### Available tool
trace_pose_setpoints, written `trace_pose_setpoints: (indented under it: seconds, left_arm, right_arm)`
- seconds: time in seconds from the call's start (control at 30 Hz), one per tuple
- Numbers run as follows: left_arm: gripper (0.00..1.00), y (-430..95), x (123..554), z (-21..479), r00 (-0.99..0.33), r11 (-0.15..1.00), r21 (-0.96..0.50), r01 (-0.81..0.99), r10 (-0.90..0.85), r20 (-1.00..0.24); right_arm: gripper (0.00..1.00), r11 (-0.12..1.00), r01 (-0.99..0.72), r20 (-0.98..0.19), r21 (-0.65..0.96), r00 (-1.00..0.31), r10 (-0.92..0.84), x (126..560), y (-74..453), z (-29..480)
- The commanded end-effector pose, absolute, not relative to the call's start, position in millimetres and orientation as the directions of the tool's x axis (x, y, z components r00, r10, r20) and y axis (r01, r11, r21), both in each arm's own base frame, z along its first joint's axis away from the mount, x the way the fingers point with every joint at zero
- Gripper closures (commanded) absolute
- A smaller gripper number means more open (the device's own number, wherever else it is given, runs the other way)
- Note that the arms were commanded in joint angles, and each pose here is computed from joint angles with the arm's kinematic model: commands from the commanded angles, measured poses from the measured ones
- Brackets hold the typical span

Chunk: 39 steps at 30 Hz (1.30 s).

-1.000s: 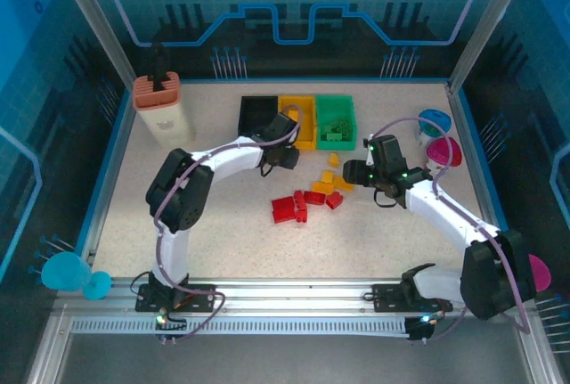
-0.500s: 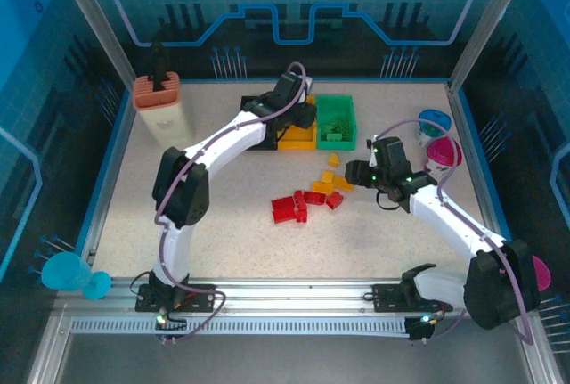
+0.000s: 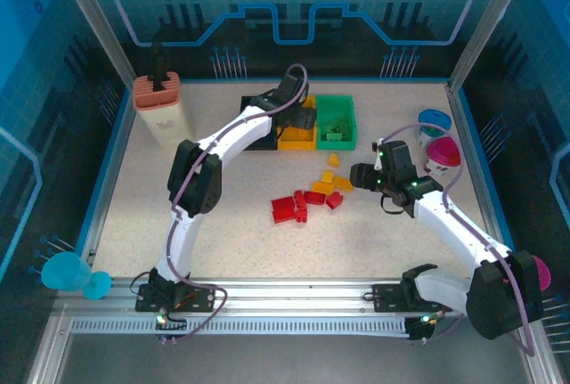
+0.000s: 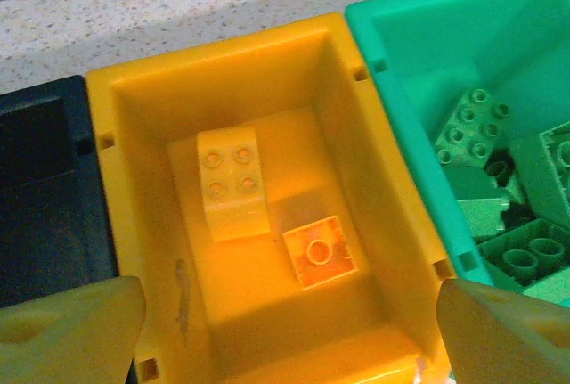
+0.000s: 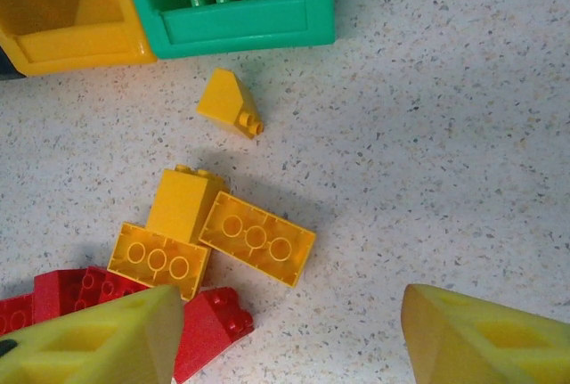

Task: Sort the legos into containers by color
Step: Place the lego in the container, then move the container to the top-center of the table.

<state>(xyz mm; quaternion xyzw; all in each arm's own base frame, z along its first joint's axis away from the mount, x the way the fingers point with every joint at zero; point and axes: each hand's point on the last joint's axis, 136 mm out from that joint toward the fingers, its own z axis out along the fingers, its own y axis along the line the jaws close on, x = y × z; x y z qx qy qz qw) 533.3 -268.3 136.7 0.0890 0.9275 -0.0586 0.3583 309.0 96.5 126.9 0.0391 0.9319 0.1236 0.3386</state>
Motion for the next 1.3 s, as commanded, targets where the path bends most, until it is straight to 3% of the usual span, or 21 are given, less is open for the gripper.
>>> trace_pose_setpoints:
  seconds: [0.0, 0.33, 0.47, 0.73, 0.97, 1.27]
  left_arm:
    - [0.14, -239.7, 534.9, 154.5, -0.724, 0.992, -0.028, 0.125, 0.072, -0.686]
    - [0.16, -221.7, 538.8, 121.8, -0.779, 0.997, 0.014, 0.074, 0.066, -0.624]
    - [0.21, -220.2, 538.9, 103.1, -0.807, 0.997, 0.031, 0.067, 0.072, -0.587]
    - [0.4, -216.4, 534.9, 87.3, -0.825, 0.997, 0.047, 0.057, 0.073, -0.56]
    - [0.7, -214.2, 525.3, 76.6, -0.842, 0.997, 0.054, 0.062, 0.081, -0.534]
    - [0.81, -209.6, 505.3, 60.4, -0.86, 0.995, 0.067, 0.069, 0.094, -0.501]
  right_arm:
    - [0.33, 0.96, 0.007, -0.602, 0.279, -0.777, 0.181, 308.2, 95.6, 119.9]
    - [0.34, 0.958, 0.012, -0.594, 0.285, -0.783, 0.186, 306.1, 96.1, 116.7]
    - [0.34, 0.959, 0.013, -0.594, 0.283, -0.782, 0.186, 303.7, 95.2, 116.7]
    - [0.34, 0.96, 0.016, -0.597, 0.279, -0.78, 0.187, 301.0, 93.0, 118.0]
    - [0.33, 0.957, 0.019, -0.597, 0.289, -0.778, 0.195, 300.1, 93.5, 119.7]
    - [0.34, 0.958, 0.015, -0.605, 0.288, -0.772, 0.194, 300.2, 93.3, 126.9]
